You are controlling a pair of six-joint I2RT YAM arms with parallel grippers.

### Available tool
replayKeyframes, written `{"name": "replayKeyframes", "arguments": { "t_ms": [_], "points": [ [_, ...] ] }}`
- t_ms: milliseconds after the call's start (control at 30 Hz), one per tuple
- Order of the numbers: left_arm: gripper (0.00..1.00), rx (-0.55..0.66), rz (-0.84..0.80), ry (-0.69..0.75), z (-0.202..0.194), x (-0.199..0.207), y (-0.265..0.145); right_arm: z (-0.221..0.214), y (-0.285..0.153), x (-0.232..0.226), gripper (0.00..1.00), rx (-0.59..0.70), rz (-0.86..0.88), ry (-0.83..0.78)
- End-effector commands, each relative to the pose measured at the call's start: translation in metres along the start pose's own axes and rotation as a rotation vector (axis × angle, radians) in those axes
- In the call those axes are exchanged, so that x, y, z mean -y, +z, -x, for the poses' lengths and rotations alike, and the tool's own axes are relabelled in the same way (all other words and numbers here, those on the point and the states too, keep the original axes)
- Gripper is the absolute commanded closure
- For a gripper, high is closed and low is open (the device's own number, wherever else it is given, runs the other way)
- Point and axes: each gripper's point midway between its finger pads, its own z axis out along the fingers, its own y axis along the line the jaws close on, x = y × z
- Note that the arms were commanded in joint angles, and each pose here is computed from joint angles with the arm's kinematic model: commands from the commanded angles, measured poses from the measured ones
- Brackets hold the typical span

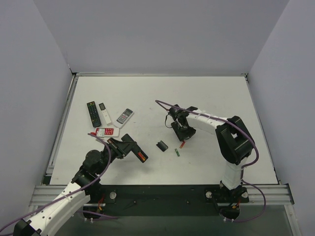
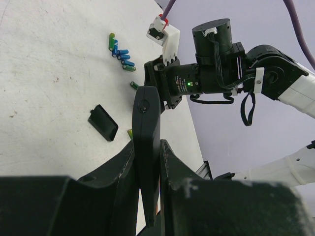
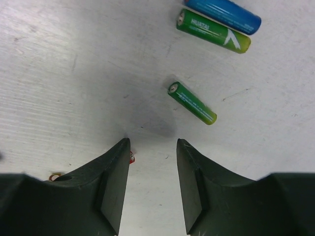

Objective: Load the batteries into the remote control
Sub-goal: Adjust the battery at the center of the board, then pick up the battery from the center of the board.

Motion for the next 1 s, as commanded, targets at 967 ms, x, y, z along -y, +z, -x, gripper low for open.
{"name": "replayKeyframes", "arguments": {
  "t_ms": [967],
  "points": [
    [1.0,0.008,-0.074,0.013,0.009,0.026,0.001,-0.022,-0.029,-0.018,0.47,0.108,0.352,-0.792]
  ]
}}
